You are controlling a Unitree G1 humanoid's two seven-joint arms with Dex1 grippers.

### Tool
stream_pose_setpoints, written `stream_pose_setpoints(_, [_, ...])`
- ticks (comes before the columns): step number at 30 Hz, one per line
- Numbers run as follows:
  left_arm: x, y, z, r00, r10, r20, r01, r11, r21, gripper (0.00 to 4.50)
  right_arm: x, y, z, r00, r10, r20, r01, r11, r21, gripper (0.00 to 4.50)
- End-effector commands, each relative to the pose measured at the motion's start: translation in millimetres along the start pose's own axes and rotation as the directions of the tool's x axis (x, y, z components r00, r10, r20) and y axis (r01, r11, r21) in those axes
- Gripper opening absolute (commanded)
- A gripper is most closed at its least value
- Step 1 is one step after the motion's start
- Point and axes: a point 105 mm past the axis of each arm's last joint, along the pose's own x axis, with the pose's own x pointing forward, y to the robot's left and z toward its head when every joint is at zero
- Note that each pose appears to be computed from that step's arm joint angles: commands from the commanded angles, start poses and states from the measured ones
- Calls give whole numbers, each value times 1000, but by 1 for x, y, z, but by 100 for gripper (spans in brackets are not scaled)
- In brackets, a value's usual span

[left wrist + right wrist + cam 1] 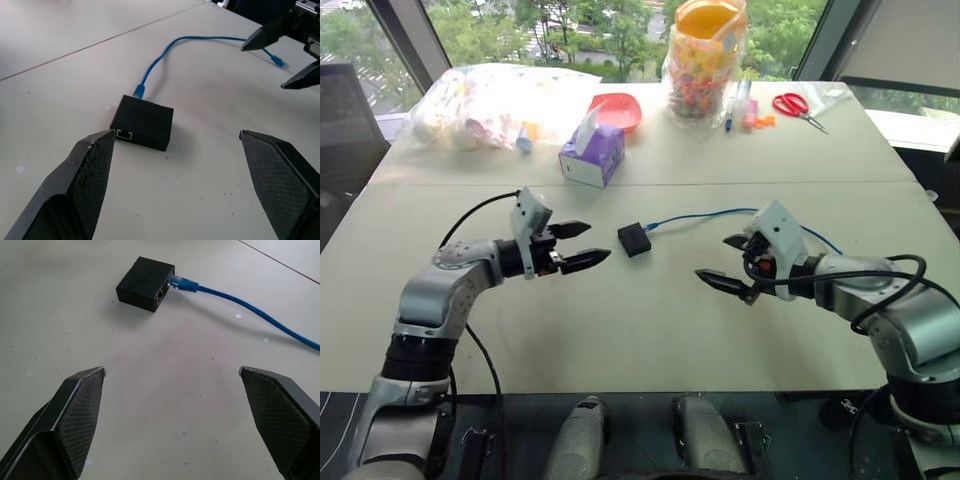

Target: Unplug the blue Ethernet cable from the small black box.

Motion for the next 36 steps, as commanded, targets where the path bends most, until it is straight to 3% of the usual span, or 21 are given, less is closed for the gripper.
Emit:
stream_pose_setpoints(1, [0,1,13,1000,-19,16,18,999,49,414,-4,6,17,999,36,40,-34,998,-59,450])
stream_pose_setpoints(26, [2,1,18,999,-32,14,30,996,80,414,4,-14,29,999,17,39,-10,986,-168,450])
stream_pose_setpoints(36, [0,-4,14,998,-60,-11,61,996,70,414,45,-45,47,997,56,-49,-70,929,-363,450])
